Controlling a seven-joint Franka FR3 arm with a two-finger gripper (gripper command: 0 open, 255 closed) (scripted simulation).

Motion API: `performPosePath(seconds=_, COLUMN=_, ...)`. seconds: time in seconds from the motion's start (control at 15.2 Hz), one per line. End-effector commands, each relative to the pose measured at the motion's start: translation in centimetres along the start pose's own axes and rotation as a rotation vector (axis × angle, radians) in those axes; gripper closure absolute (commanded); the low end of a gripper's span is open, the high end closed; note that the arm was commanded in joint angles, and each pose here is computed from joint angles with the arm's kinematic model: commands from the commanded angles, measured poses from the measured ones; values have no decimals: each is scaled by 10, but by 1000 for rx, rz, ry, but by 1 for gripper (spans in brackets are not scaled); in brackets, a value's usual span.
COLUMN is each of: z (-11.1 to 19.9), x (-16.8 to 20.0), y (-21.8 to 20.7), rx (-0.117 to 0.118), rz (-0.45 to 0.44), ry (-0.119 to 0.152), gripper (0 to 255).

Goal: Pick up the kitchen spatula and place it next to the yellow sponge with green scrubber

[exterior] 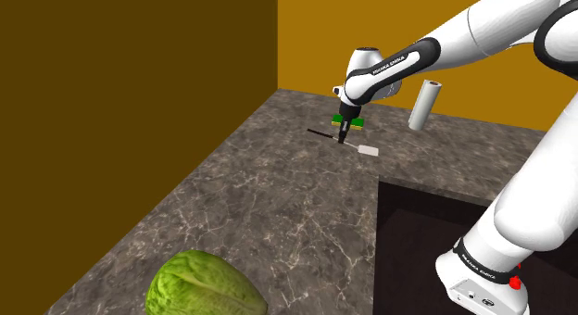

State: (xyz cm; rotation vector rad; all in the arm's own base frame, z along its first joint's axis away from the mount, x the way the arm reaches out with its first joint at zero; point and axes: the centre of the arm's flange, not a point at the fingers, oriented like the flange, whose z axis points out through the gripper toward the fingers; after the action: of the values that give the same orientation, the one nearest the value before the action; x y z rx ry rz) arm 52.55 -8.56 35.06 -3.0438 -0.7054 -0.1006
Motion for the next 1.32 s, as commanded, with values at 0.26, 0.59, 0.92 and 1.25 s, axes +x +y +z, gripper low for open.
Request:
performPosePath(seconds=0.26, z=0, x=0, y=0, rx=0, rz=0, ry=0, gripper=0)
performPosePath(seconds=0.59, z=-26, x=0, y=0, rx=0, rz=0, ry=0, gripper=0)
performPosePath(seconds=0.92, z=-50, x=0, y=0, rx=0, rz=0, ry=0, gripper=0)
performPosePath(seconds=1.25, z=-50, x=0, y=0, rx=0, rz=0, ry=0, gripper=0)
